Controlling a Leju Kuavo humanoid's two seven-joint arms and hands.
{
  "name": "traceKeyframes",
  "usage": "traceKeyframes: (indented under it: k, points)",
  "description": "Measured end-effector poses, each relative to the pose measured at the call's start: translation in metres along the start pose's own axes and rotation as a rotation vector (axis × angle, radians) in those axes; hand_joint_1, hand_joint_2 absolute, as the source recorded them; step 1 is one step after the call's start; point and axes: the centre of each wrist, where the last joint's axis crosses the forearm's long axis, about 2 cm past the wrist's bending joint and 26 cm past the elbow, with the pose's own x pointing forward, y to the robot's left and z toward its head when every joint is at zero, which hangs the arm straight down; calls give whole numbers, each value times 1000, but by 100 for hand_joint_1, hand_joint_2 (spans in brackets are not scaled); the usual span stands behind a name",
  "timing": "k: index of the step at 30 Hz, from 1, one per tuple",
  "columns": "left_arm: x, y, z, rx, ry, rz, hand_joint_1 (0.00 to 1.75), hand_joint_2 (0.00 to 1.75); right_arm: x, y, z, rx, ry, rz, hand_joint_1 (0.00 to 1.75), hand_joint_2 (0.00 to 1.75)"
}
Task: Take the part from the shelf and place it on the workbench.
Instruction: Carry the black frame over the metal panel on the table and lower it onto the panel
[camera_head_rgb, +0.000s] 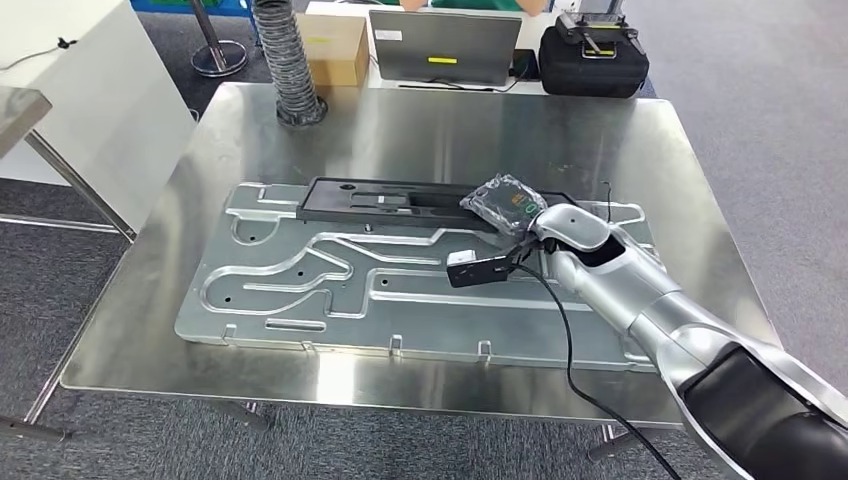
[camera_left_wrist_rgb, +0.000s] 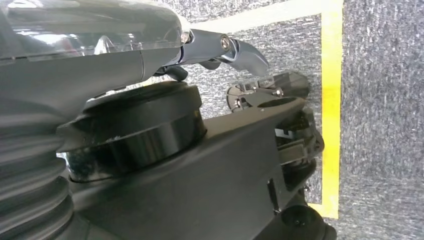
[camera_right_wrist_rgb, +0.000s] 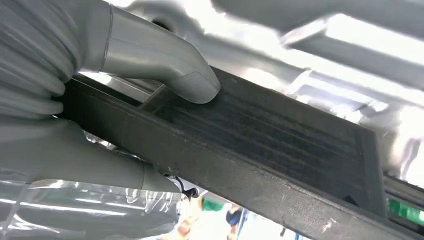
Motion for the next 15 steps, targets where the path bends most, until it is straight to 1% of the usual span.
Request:
traceKeyframes:
  k: [1,5,8,11,15]
  points:
    - [0,0,0,-1,-2,-2,0,175,2,3,2,7,2,-6,175,175]
    - [2,-1,-1,-5,-8,-8,0,175,7,11,7,15,5,-16,0,0]
    - [1,-1,0,-2,-5,-21,0,175,8,16,11,21,12,-20,0,0]
    - [2,-1,0,3,-3,-34,0,175,7,13,12,12,14,-16,0,0]
    - [2,-1,0,3,-2,-33,0,0,6,10,14,9,15,-17,0,0]
